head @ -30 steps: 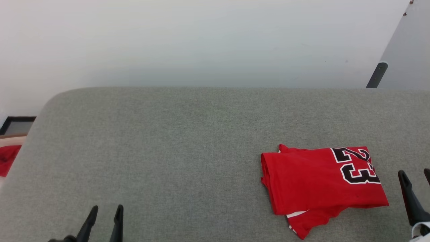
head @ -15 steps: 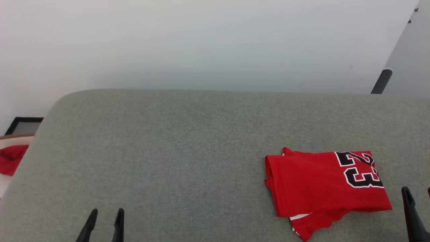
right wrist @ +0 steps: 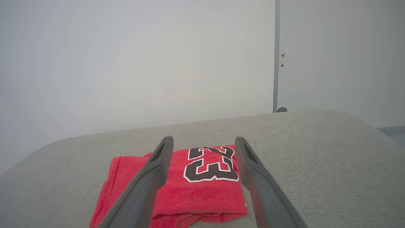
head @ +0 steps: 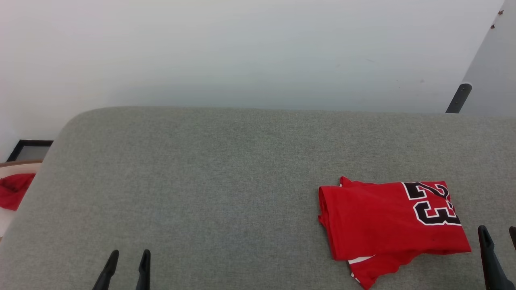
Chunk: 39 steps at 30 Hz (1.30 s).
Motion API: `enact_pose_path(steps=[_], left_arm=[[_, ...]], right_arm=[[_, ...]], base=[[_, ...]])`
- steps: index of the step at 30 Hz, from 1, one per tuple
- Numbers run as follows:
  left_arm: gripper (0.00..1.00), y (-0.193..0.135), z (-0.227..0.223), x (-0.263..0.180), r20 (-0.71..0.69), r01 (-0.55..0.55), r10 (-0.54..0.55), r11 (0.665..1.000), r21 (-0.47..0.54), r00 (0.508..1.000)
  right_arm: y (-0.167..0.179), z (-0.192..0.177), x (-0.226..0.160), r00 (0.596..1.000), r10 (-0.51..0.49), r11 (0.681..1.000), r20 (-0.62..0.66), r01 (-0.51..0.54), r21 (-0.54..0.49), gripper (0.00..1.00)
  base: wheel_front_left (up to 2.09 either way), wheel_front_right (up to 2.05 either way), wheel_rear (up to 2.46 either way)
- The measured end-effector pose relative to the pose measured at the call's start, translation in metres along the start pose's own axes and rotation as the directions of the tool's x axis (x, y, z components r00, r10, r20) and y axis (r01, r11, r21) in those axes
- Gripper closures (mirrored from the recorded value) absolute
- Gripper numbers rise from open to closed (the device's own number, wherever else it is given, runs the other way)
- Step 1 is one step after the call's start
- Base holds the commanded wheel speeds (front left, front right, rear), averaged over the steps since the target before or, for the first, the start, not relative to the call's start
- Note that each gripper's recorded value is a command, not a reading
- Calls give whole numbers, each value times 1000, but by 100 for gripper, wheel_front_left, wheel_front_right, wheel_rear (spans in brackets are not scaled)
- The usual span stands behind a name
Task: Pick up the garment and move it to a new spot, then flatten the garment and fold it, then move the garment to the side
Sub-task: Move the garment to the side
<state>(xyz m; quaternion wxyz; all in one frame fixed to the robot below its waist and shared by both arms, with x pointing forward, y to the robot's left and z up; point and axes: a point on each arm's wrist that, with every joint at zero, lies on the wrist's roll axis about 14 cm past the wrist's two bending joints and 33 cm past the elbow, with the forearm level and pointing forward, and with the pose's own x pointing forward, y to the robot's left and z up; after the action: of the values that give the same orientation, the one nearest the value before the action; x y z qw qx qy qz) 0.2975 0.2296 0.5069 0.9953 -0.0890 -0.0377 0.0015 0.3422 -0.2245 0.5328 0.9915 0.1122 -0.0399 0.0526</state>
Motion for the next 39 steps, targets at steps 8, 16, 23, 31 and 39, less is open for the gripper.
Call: enact_pose_path(steps=[8,16,23,31,39], left_arm=[[0,-1,-2,0,-6,2,-2,1000,-7,1000],[0,-2,-3,5,-5,-3,3,1000,-17,1000],[0,-16,-9,27,-13,20,-21,999,-45,1000],[0,-27,-24,57,-45,54,-56,997,-58,997],[0,-26,-41,69,-89,43,-49,996,-73,995]], right_arm=[[2,-2,1,1000,5,1000,-10,-5,1,0],[13,-6,12,997,57,998,-50,-57,-9,0],[18,-7,57,973,133,981,-189,-156,-114,0],[-19,-32,101,853,49,968,-520,-169,-186,0],[-42,-92,72,503,21,995,-864,-98,-33,0]], base=[[0,0,0],[0,0,0],[0,0,0],[0,0,0],[0,0,0]])
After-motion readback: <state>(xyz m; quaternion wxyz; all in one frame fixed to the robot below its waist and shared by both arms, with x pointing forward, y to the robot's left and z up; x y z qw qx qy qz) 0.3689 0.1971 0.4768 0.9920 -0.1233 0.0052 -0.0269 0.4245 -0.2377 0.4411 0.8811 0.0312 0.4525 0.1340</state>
